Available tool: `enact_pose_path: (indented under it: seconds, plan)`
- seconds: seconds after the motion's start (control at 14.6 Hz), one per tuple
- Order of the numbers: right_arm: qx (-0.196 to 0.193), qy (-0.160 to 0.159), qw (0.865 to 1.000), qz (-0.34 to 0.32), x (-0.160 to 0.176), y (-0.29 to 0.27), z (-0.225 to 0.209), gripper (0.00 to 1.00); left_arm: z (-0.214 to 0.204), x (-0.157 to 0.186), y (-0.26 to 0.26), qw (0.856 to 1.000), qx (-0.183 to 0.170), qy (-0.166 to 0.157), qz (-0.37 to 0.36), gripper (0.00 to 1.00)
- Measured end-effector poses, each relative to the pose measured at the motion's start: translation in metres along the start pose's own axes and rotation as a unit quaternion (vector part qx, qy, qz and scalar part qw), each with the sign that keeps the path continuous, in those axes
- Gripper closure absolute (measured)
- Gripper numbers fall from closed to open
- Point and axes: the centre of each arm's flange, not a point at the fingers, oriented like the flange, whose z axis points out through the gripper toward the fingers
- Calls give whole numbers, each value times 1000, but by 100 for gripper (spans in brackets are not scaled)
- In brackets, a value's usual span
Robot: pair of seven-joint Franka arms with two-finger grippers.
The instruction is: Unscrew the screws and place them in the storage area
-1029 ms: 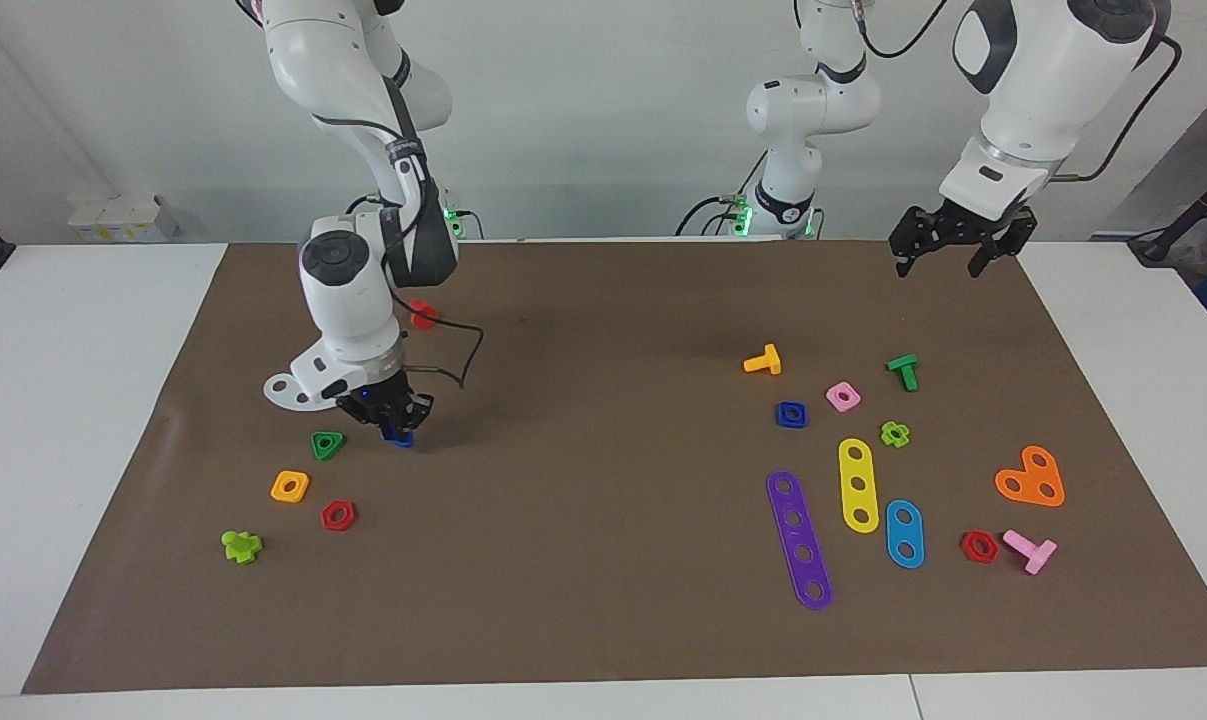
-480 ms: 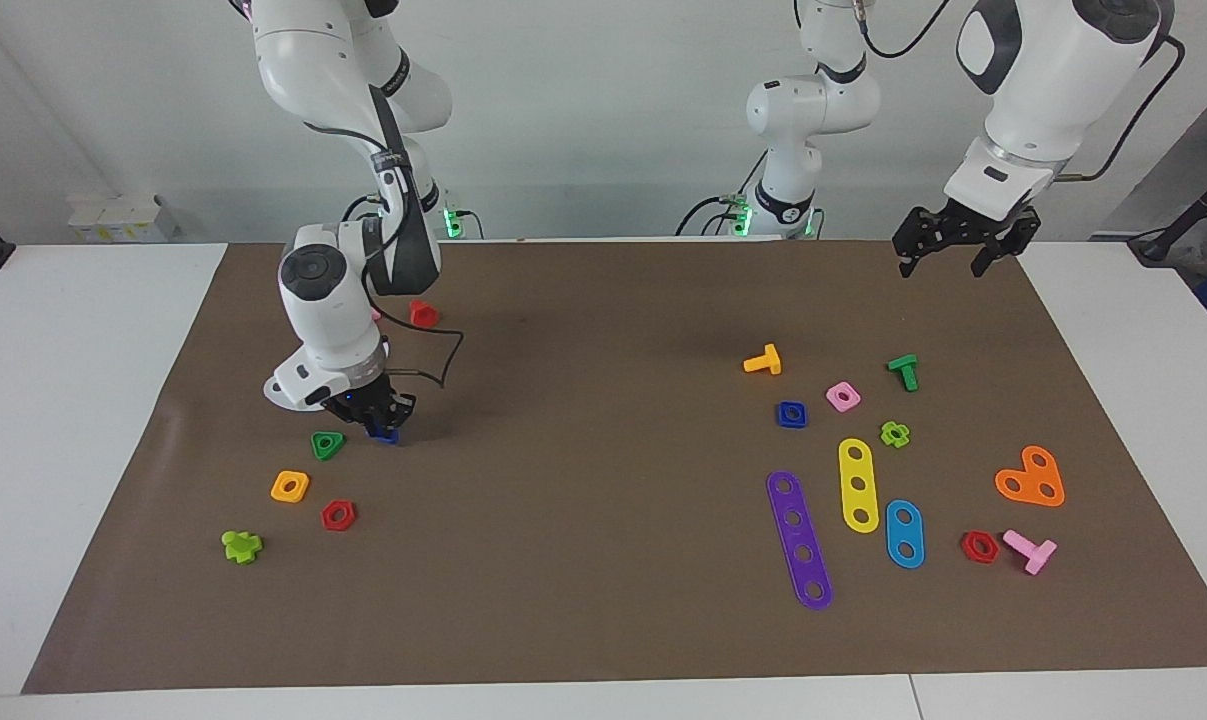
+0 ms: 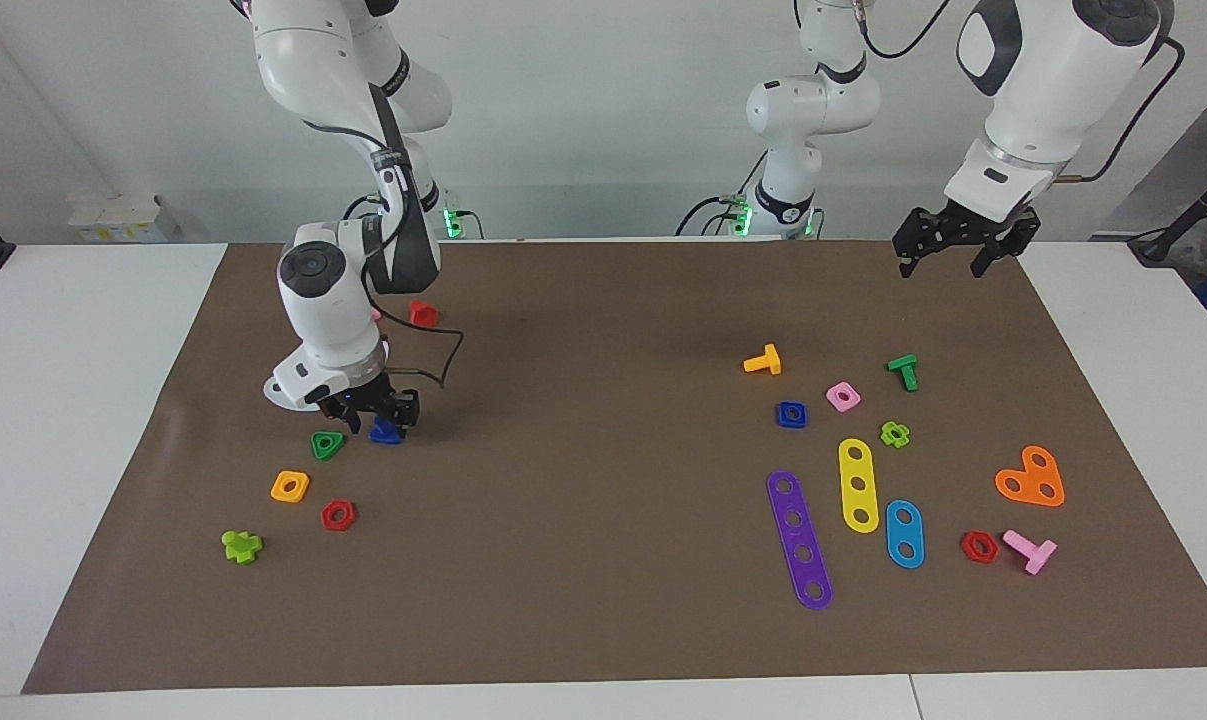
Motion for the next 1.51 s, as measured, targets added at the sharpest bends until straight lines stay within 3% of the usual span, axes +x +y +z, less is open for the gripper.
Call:
enact_pose_path:
  seconds: [0.07, 0.34, 0.75, 1.1, 1.51]
  plan:
    - [2, 10, 1000, 2, 2, 1, -18, 4, 0, 0, -1, 1000, 0, 0, -1, 0]
    - [16, 48, 998, 22, 2, 11, -122, 3, 0, 0, -1, 1000, 0, 2, -1, 0]
    - [21, 68, 996, 53, 8, 42, -247, 3, -1, 1, -4, 1000, 0, 6, -3, 0]
    - [28, 49, 996, 66, 8, 56, -296, 3, -2, 2, 0, 1000, -20, 12, -6, 0]
    - [17, -21, 998, 60, -8, 55, -285, 0, -2, 2, -2, 1000, -26, 13, -12, 0]
